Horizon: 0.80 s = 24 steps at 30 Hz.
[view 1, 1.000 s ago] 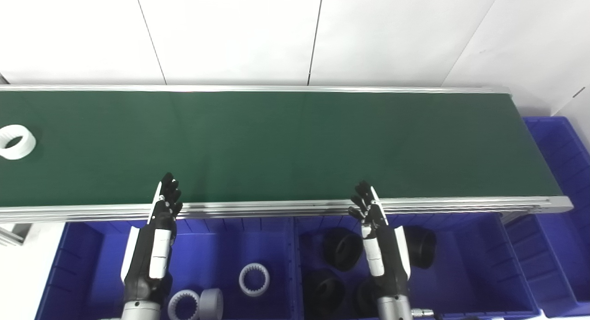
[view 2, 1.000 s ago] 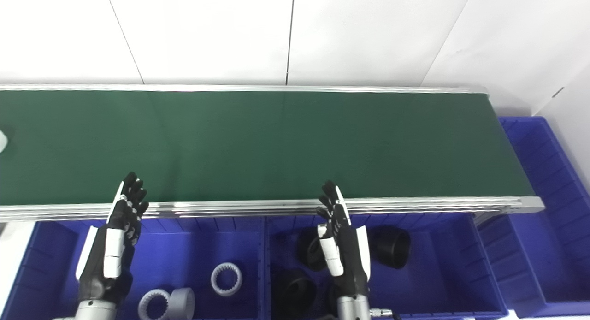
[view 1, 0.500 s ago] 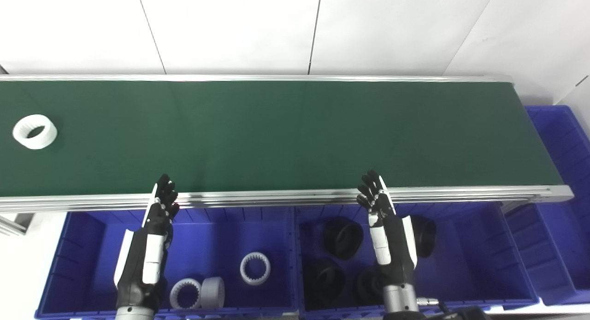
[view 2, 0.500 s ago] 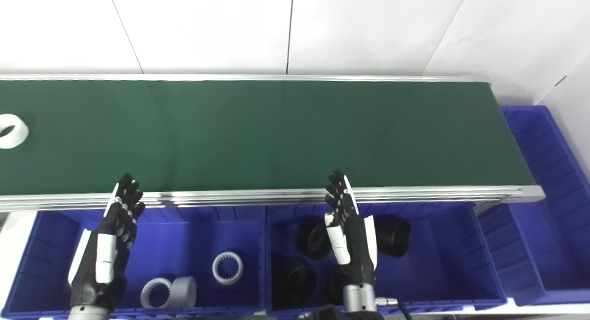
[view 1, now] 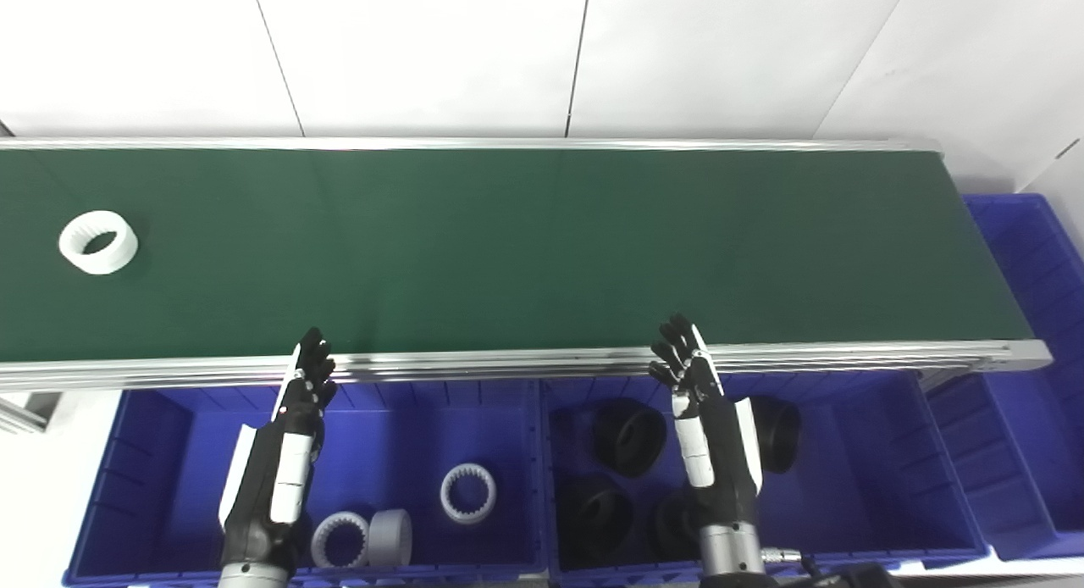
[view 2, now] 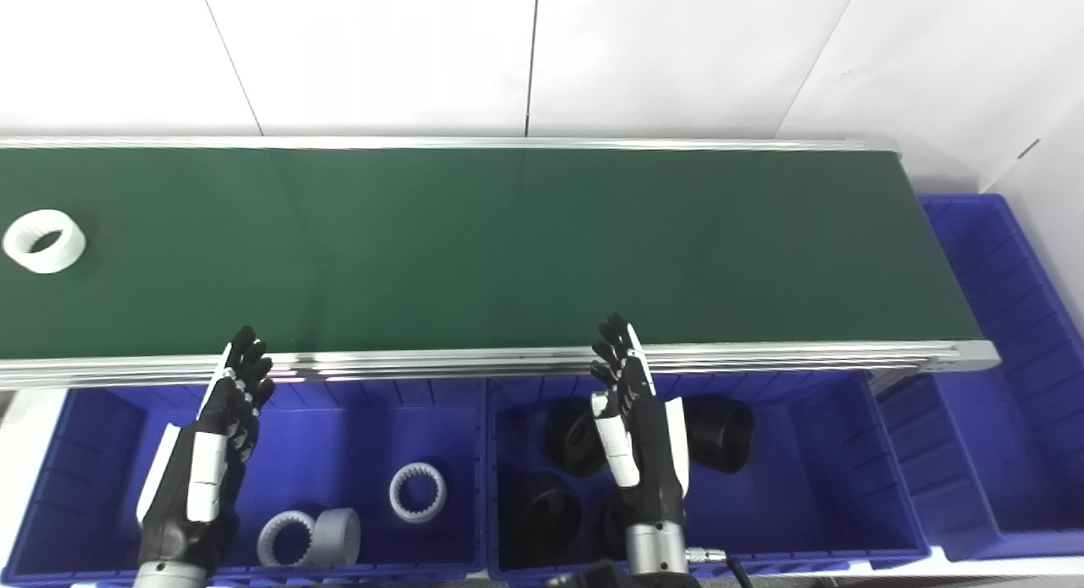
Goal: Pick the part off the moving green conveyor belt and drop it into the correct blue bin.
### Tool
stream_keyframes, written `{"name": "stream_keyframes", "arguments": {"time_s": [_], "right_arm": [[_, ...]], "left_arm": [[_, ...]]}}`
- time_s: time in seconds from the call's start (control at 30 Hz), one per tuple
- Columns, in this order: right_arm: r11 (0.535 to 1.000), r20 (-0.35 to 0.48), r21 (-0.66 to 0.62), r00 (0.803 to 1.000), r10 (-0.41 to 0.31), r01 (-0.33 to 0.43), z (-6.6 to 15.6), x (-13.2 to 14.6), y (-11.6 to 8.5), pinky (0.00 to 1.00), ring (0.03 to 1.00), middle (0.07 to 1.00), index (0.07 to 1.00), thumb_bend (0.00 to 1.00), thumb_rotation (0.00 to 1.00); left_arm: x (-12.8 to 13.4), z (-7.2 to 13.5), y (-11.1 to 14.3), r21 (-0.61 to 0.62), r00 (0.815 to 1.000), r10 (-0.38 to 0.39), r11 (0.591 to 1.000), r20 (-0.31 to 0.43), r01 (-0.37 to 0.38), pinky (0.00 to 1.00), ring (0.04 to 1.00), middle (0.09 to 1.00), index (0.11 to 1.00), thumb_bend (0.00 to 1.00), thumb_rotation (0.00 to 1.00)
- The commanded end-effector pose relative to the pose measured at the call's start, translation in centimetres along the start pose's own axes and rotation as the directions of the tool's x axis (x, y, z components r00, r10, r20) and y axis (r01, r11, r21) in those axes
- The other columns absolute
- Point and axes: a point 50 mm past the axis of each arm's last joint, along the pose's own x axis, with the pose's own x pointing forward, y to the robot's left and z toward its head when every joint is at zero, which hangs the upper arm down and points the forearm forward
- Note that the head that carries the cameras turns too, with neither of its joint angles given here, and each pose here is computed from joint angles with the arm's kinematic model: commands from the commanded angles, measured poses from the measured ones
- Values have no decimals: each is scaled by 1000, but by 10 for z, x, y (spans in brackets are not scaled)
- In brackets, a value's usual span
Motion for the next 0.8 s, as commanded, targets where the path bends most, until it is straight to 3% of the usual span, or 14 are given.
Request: {"name": "stream_keyframes", "arguments": {"time_s": [0.0, 0.2, 0.37, 0.47, 0.77], "right_arm": [[1000, 22, 14, 1000, 2, -2, 5, -4, 2, 862, 910, 931, 951, 828, 953], [1000, 23, 17, 1000, -1, 1, -3, -10, -3, 864, 910, 933, 949, 801, 951], [999, 11, 34, 1000, 2, -2, -14, -16, -12, 877, 914, 941, 958, 772, 950], [999, -8, 36, 1000, 2, -2, -18, -19, -19, 872, 912, 941, 957, 797, 952], [1000, -55, 26, 998, -3, 5, -32, -22, -33, 878, 902, 933, 952, 749, 962]], "left_arm": [[1, 9, -2, 9, 998, -11, 1000, 68, 11, 1000, 1000, 1000, 1000, 699, 1000], [-3, 1, -7, 18, 998, -8, 1000, 55, 7, 1000, 1000, 1000, 1000, 766, 1000], [-3, -12, -15, 23, 997, 14, 1000, 70, -16, 991, 999, 1000, 1000, 745, 989], [-5, -18, -21, 19, 997, 12, 1000, 72, -13, 931, 975, 1000, 1000, 721, 915], [-5, -32, -30, -3, 992, -9, 1000, 125, 9, 901, 972, 1000, 1000, 752, 796]]}}
